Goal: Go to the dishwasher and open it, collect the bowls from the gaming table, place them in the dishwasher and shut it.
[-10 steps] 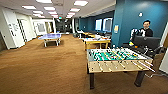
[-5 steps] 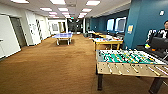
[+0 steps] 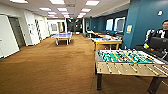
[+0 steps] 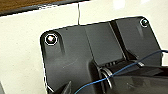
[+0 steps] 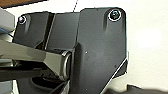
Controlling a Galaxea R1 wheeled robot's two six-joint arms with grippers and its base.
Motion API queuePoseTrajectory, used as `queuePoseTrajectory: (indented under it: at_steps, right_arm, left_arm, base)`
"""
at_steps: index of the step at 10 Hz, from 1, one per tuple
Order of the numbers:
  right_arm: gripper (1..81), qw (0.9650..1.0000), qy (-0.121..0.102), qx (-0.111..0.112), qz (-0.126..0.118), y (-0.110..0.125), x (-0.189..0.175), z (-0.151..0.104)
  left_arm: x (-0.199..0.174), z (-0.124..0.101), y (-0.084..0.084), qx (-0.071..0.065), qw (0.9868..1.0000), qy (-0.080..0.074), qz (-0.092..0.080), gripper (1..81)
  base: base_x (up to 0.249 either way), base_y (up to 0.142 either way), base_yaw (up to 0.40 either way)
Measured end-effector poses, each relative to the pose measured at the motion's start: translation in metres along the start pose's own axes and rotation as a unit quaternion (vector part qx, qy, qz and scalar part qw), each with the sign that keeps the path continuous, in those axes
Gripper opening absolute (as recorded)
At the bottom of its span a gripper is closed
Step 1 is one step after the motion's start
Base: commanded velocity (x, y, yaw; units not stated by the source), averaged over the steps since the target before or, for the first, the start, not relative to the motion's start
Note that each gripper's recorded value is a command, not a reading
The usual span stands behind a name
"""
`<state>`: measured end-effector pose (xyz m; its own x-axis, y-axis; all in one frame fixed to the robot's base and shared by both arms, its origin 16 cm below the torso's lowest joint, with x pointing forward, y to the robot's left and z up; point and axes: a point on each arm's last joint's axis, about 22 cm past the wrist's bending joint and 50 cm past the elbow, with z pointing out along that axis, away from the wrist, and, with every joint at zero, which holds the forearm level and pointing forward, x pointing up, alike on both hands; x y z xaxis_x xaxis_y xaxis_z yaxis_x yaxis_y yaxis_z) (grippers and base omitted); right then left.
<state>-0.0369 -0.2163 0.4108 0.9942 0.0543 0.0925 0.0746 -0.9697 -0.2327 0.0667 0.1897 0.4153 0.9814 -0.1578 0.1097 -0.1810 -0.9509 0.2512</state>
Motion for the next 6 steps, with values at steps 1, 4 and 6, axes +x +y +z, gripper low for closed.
queuePoseTrajectory:
  at_steps: [1,4,6]
  right_arm:
    - [81.1,1.0000,0.000,0.000,0.000,0.0000,0.0000,0.0000]
    - [81.1,1.0000,-0.001,0.000,0.000,-0.0002,-0.0014,-0.0001]
    - [81.1,1.0000,0.000,0.000,0.000,-0.0001,-0.0005,0.0000]
  left_arm:
    - [-0.0010,0.0000,0.0001,0.000,1.0000,-0.001,0.000,81.1]
    - [-0.0015,0.0000,0.0001,0.000,1.0000,-0.001,-0.001,81.1]
    - [-0.0009,0.0000,0.0004,0.000,1.0000,0.000,-0.001,81.1]
  base:
    - [0.000,0.000,0.000]
    - [0.000,0.000,0.000]
    - [0.000,0.000,0.000]
